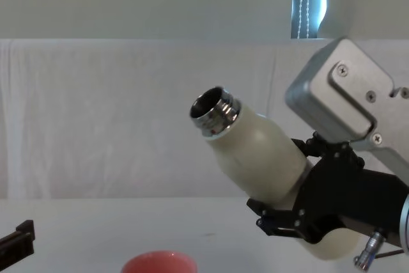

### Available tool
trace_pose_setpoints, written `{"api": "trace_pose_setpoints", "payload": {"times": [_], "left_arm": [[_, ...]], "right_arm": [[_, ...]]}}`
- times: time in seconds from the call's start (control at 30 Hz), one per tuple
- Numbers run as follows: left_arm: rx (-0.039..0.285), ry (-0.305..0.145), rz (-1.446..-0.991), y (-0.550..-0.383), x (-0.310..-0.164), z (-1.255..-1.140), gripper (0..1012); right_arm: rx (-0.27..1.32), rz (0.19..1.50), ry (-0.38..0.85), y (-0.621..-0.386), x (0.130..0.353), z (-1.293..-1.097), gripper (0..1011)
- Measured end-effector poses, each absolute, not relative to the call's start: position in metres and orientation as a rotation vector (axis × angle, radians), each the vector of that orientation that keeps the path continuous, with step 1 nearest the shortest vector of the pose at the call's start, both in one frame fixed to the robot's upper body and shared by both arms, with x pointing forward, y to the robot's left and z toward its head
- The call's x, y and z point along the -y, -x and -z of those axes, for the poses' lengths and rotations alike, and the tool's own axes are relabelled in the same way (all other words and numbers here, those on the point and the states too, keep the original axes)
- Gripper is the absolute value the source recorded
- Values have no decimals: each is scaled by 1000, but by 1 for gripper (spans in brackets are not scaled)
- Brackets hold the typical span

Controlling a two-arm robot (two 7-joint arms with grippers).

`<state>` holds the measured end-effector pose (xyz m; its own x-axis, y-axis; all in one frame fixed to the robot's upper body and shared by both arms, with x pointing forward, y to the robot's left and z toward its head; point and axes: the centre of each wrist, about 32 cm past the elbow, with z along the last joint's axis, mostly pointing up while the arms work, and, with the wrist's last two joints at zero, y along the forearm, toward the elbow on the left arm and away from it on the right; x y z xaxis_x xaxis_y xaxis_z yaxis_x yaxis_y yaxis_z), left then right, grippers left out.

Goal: Grasp the thermos with one hand and pour water into the cup lid.

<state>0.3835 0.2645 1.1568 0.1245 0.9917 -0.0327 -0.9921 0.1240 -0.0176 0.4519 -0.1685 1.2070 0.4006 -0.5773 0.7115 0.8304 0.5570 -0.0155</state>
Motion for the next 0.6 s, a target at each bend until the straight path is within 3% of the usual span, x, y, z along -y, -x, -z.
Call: {"api": "trace_pose_setpoints", "payload": {"times": [0.6], "left_arm": [[-14,38,-1446,-384,-265,-1157,1001]], "right_arm": [[855,858,490,-449,161,-1203,955]]}}
